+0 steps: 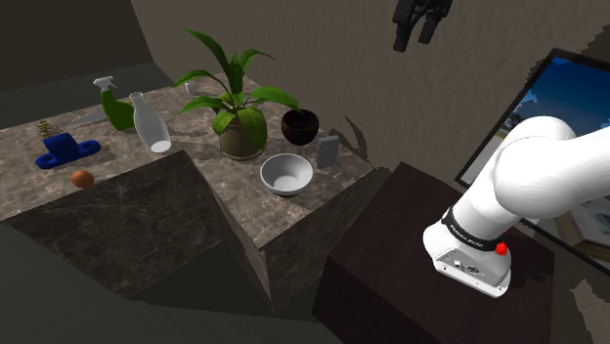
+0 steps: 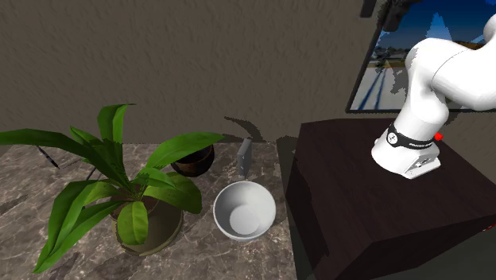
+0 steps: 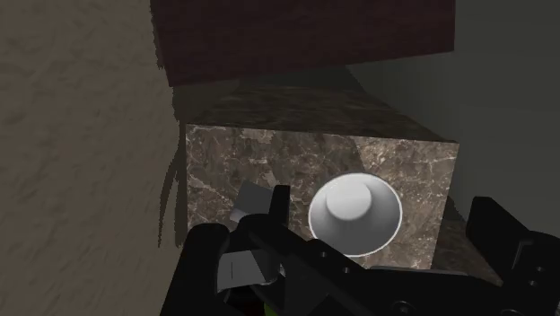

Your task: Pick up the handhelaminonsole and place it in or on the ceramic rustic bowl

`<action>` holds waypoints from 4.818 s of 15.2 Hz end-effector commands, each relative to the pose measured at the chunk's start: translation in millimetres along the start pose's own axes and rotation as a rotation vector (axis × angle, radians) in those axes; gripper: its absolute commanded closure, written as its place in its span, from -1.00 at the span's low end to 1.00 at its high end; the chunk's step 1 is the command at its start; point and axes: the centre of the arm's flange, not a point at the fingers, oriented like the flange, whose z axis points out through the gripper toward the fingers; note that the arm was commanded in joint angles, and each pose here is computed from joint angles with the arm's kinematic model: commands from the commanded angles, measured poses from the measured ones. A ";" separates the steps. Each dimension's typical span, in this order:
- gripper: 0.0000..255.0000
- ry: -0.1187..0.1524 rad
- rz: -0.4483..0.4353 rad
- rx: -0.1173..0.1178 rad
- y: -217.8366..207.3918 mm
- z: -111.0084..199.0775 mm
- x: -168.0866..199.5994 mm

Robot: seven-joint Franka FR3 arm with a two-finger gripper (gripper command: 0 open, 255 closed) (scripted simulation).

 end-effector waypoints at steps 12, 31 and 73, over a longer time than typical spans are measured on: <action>-1.00 0.004 -0.211 -0.010 42.5 119.5 68.8; -1.00 0.011 -0.574 -0.028 81.8 324.5 204.6; 1.00 0.014 -0.743 -0.036 83.5 416.9 271.5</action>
